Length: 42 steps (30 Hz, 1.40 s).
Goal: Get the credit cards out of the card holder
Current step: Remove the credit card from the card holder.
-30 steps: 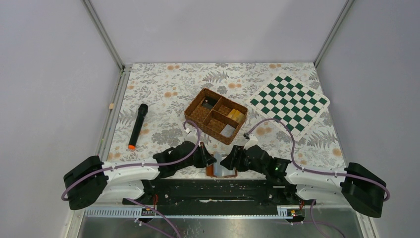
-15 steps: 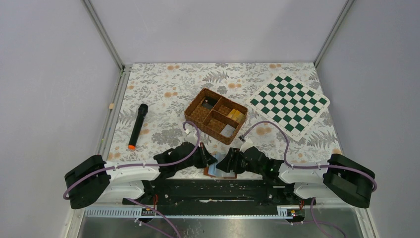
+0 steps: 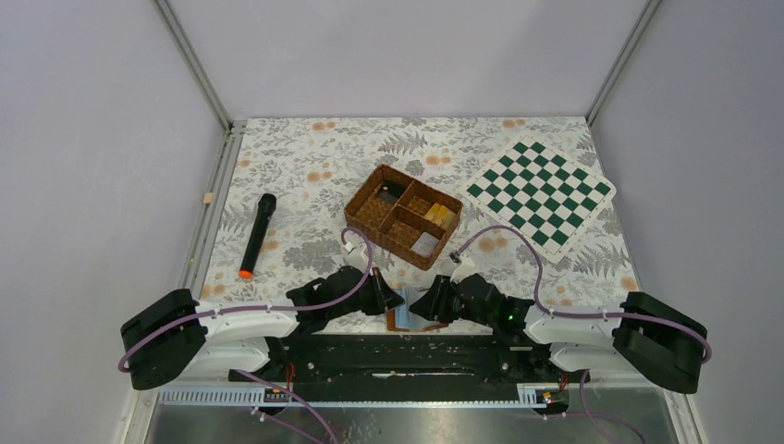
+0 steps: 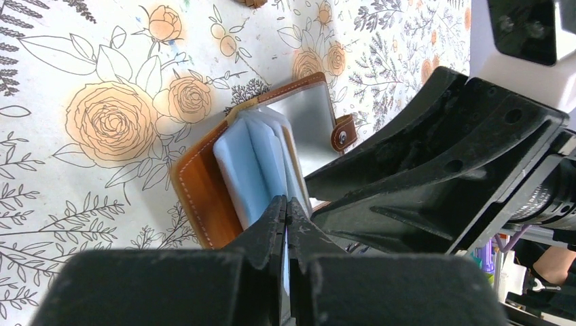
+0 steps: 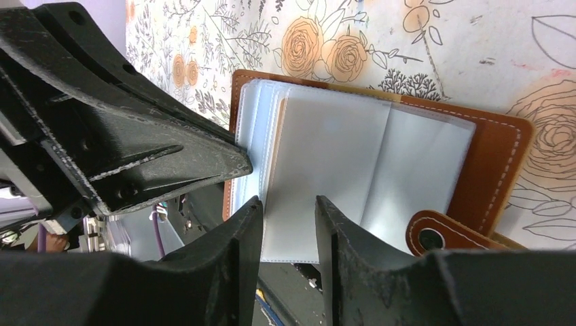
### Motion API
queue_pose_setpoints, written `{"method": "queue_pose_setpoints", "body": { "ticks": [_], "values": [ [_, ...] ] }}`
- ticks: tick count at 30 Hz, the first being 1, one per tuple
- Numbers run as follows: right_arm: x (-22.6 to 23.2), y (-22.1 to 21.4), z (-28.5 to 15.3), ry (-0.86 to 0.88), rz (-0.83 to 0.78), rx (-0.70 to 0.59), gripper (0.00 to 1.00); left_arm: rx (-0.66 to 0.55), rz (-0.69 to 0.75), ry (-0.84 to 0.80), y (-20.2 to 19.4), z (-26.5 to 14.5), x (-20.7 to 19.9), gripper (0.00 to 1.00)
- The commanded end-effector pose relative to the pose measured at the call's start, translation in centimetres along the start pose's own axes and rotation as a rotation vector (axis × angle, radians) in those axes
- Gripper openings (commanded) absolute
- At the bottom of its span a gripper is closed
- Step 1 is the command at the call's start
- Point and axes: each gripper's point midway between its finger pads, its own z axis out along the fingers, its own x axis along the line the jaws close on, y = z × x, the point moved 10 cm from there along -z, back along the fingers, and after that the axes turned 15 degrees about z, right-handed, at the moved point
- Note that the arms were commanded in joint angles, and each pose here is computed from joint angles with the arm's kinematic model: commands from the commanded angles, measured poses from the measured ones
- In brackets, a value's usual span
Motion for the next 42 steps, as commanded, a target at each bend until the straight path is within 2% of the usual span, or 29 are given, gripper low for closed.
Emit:
{"method": "queue_pose_setpoints", "body": {
  "ticks": [1,4,17,24,33,42],
  "values": [
    [-0.7,0.3,-0.7,-0.045,-0.033,-0.056,0.39,-0.050,0.002,-0.026,0.8,-0.1,-0.7,0.00],
    [-0.7,0.6,-1.2,-0.051,-0.046,-0.080,0.33,-0.049,0.004,-0.022,0.7,-0.1,-0.7,0.00],
    [-1.3,0.7,-1.6,-0.103,-0.061,-0.091,0.28,-0.047,0.004,-0.006,0.7,-0.3,-0.5,0.00],
    [-1.1,1.3,-2.7,-0.156,-0.092,-0.135,0.34,-0.049,0.007,0.000,0.8,-0.3,-0.5,0.00],
    [-1.5,1.0,-2.4,-0.177,-0.092,-0.107,0.32,-0.042,0.008,0.004,0.7,-0.1,-0.5,0.00],
    [-0.7,0.9,-2.1,-0.137,-0.102,-0.079,0.43,-0.041,0.003,0.013,0.6,0.0,-0.3,0.00]
  ]
}}
